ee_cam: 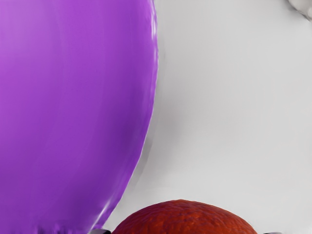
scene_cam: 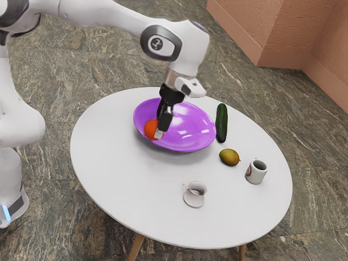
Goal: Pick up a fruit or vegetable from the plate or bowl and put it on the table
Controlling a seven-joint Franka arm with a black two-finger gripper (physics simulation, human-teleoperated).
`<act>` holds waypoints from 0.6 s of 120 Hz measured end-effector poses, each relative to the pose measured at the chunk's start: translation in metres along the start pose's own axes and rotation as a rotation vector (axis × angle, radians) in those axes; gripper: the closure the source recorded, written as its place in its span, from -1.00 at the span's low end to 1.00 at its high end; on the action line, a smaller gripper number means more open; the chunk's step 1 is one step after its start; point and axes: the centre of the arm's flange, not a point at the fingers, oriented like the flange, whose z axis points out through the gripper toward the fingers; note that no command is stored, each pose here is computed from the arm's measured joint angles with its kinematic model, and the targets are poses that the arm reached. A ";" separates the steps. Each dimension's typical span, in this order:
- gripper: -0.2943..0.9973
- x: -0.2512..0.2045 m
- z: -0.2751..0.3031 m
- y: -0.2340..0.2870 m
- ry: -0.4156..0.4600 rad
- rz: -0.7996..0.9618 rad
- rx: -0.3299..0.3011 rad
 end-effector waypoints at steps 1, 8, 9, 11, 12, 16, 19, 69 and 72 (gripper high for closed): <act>0.26 -0.002 0.001 0.006 -0.006 0.005 0.000; 0.27 -0.013 0.015 0.040 -0.051 0.037 0.002; 0.26 -0.014 0.019 0.045 -0.057 0.040 0.002; 0.27 -0.015 0.024 0.052 -0.068 0.045 0.003; 0.26 -0.016 0.028 0.055 -0.073 0.048 0.003; 0.27 -0.016 0.044 0.066 -0.092 0.053 0.005; 0.27 -0.015 0.055 0.072 -0.099 0.054 0.007; -0.28 0.033 0.084 0.107 0.134 0.017 0.075; -0.32 0.033 0.083 0.107 0.140 0.015 0.073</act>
